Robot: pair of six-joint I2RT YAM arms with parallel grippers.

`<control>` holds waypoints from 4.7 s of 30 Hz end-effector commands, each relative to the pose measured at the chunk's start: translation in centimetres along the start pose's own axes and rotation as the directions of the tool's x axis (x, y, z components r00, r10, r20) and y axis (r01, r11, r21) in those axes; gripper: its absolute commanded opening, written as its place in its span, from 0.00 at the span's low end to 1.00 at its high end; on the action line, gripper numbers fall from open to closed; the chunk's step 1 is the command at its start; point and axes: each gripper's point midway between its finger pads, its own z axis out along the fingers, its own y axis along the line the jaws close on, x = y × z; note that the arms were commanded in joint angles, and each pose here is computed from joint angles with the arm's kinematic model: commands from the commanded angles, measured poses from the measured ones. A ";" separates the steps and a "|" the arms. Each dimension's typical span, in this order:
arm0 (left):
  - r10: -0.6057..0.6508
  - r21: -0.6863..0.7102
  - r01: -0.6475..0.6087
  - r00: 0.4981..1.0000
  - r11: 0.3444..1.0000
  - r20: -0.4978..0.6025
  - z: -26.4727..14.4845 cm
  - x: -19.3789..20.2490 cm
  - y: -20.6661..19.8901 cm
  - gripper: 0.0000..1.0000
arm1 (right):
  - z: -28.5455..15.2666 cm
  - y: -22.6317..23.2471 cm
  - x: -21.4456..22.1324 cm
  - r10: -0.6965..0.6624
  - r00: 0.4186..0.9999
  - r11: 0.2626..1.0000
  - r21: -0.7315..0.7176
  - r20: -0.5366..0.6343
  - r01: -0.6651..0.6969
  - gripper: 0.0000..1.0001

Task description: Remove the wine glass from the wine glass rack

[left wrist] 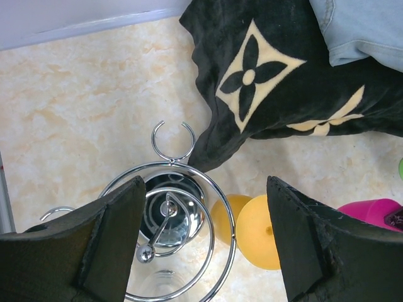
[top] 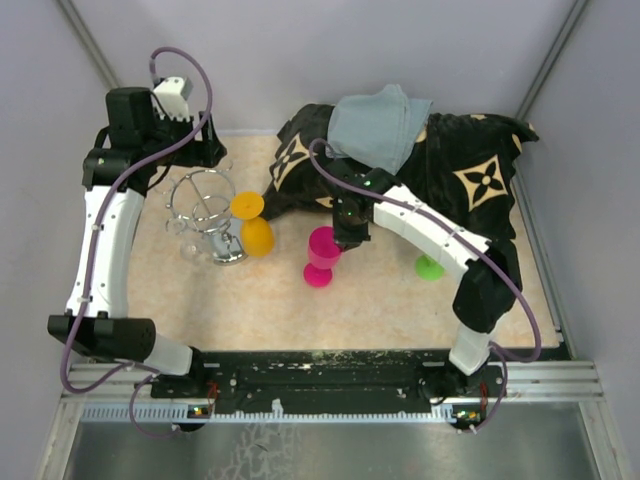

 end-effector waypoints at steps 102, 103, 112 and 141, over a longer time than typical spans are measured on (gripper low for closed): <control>-0.536 -0.043 0.543 0.836 0.838 0.115 -8.3 1.7 11.8 0.81 | -8.3 18.5 -9.8 0.189 0.982 0.443 -0.891 -0.017 -0.100 0.52; -0.535 -0.043 0.542 0.837 0.839 0.114 -8.3 1.7 11.7 0.81 | -8.0 18.6 -9.7 0.185 0.982 0.449 -0.888 -0.022 -0.104 0.52; -0.529 -0.034 0.535 0.842 0.844 0.107 -8.2 1.9 11.6 0.81 | -6.8 19.0 -9.0 0.172 0.984 0.457 -0.881 -0.044 -0.120 0.46; -0.533 -0.024 0.536 0.842 0.844 0.080 -7.7 2.5 11.6 0.81 | -7.1 18.8 -7.8 0.171 0.983 0.455 -0.879 -0.073 -0.144 0.00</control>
